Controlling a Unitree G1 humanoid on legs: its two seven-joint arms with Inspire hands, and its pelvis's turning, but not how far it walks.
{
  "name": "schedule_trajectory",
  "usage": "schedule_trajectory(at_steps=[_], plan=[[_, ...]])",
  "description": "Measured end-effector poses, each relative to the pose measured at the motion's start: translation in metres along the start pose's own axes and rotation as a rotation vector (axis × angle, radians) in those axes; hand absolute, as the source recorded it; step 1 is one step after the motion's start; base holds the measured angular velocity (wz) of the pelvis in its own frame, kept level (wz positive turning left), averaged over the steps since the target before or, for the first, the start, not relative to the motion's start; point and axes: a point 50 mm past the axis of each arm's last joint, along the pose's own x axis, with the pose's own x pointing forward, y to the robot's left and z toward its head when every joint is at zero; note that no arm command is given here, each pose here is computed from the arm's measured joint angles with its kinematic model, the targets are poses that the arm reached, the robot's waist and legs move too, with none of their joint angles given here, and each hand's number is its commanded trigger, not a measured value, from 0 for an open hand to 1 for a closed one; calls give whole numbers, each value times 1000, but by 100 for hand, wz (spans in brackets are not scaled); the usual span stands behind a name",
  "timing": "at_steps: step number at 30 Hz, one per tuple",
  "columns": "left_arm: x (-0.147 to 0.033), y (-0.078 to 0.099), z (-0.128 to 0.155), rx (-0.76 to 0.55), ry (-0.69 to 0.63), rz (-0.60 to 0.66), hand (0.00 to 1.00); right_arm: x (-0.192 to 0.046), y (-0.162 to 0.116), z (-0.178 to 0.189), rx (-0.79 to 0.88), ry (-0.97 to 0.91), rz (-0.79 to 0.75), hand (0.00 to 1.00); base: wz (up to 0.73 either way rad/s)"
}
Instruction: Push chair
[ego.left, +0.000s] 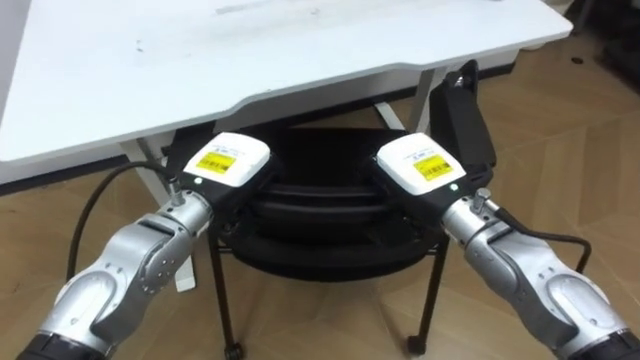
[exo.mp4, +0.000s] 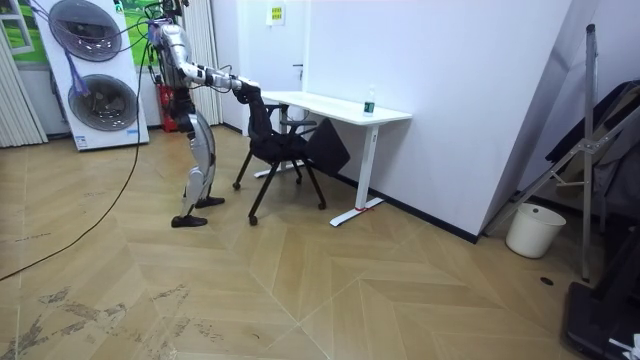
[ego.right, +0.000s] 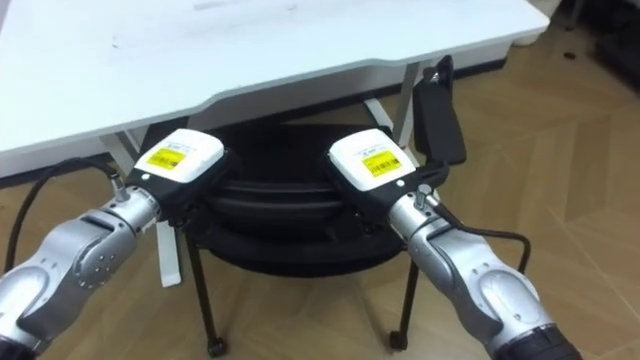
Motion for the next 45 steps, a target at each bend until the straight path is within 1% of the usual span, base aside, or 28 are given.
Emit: schedule_trajectory(at_steps=[10, 15, 18, 23, 28, 29, 36, 38, 45], plan=[[1, -1, 2, -9, -15, -37, 100, -5, 3, 0, 6, -5, 22, 100, 1], [0, 1, 2, -11, -27, -18, 100, -7, -2, -2, -18, -19, 14, 100, -14], [0, 2, 1, -10, -26, -4, 100, -8, -3, -2, -21, -30, 7, 100, 30], [-1, 0, 3, -18, -36, 19, 100, -12, -4, -4, -52, -57, 14, 100, 37], [-4, -6, 5, -35, -35, 30, 100, -12, -5, -3, -66, -58, 44, 100, 7], [-4, -5, 6, -34, -36, 37, 100, -12, -9, -2, -92, -62, 57, 100, 0], [-5, 0, 7, -24, -40, 54, 100, -13, -18, 4, -152, -72, 95, 100, 4], [-5, 4, 9, -19, -45, 73, 100, -15, -24, 4, -184, -79, 90, 100, 9], [-6, 5, 10, -7, -52, 52, 100, -16, -25, 7, -199, -104, 125, 100, 5]])
